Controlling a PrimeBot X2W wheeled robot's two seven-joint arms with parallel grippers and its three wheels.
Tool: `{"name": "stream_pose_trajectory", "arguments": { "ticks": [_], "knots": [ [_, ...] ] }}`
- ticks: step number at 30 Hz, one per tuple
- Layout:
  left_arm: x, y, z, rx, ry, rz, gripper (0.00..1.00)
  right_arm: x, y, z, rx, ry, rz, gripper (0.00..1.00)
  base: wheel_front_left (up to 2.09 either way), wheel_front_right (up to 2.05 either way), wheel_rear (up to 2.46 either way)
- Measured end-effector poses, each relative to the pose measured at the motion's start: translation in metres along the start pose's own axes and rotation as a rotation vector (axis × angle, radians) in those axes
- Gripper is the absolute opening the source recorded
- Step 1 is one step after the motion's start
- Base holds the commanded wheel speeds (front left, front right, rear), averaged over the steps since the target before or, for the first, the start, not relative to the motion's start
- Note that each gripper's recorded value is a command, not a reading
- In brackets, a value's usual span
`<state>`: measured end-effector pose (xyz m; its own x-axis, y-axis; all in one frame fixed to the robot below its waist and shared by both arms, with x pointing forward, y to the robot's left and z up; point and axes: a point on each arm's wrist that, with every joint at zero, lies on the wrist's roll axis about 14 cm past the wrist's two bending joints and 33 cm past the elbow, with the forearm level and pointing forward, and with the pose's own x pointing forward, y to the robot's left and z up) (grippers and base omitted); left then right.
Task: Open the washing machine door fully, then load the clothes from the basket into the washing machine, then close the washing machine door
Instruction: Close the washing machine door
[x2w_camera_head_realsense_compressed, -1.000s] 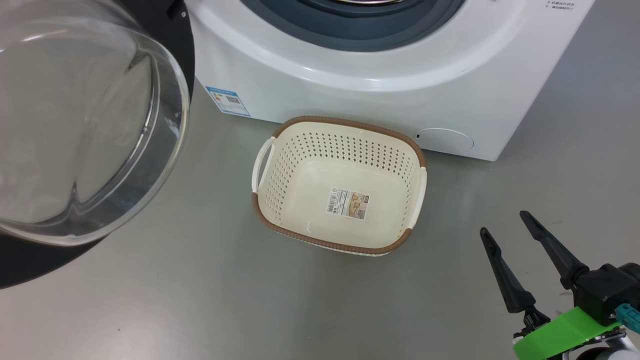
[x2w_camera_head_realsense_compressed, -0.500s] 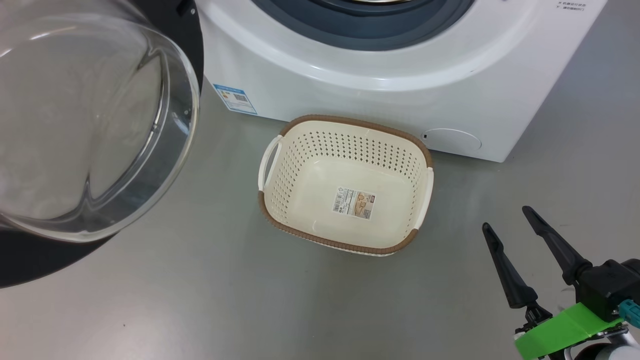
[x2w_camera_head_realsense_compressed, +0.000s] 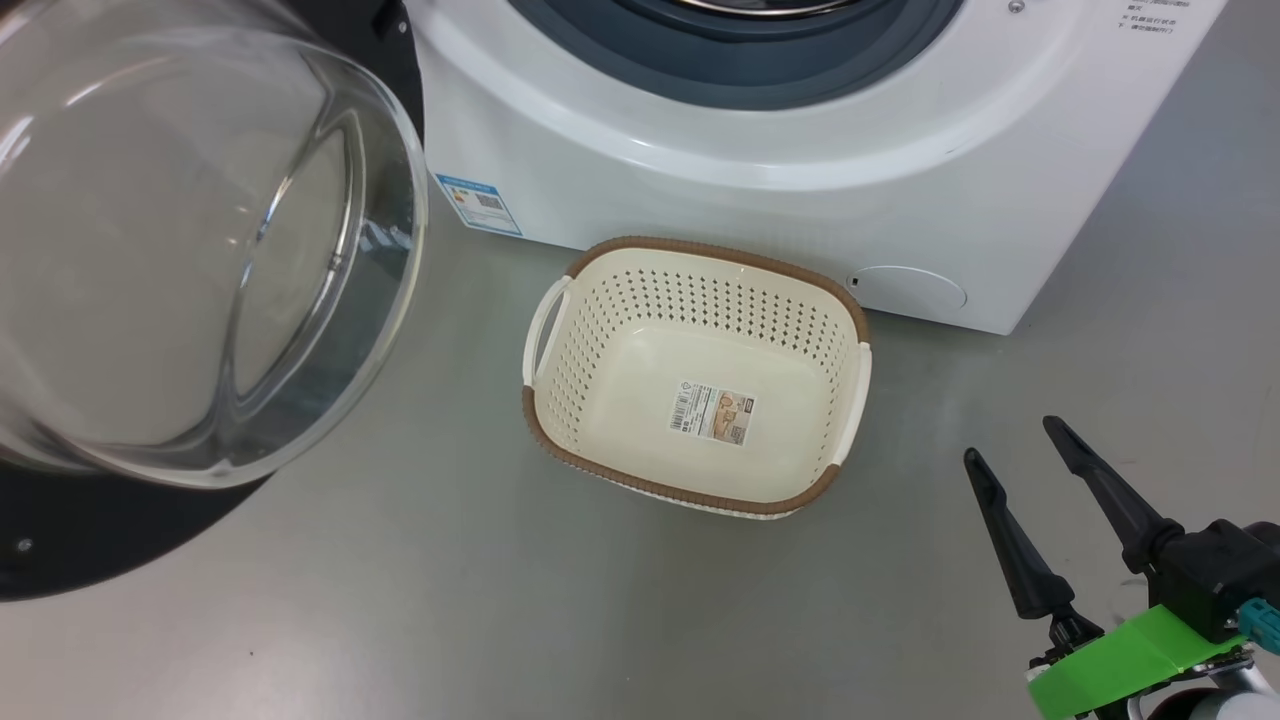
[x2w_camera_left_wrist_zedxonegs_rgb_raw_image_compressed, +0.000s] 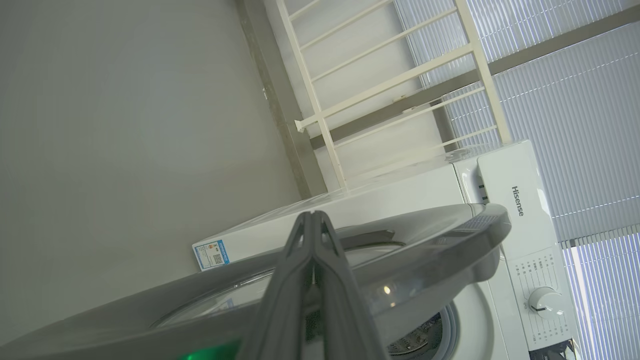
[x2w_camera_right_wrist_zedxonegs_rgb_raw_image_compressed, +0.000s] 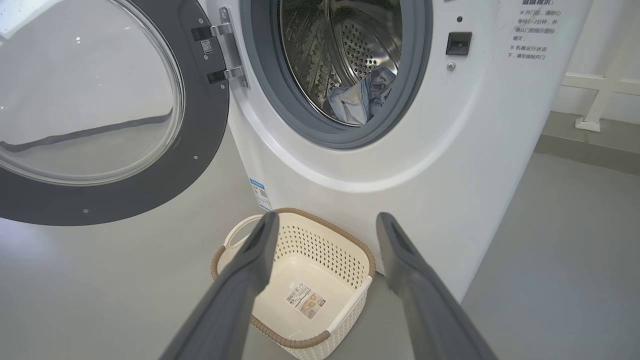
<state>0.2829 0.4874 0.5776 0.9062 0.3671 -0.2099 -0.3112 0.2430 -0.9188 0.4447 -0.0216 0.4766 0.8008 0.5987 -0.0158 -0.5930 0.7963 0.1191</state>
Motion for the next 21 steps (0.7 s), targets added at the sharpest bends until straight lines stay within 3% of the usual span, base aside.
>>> {"name": "stream_pose_trajectory", "arguments": {
  "ticks": [11, 21],
  "knots": [
    [-0.017, -0.013, -0.027, -0.056, 0.136, -0.090, 0.00, -0.002, -0.001, 0.009, 0.000, -0.024, -0.016, 1.00, 0.00, 0.00, 0.00],
    [-0.029, -0.030, -0.057, -0.028, 0.258, -0.172, 0.00, -0.005, 0.002, 0.018, 0.004, -0.055, -0.028, 1.00, 0.00, 0.00, 0.00]
  ]
}}
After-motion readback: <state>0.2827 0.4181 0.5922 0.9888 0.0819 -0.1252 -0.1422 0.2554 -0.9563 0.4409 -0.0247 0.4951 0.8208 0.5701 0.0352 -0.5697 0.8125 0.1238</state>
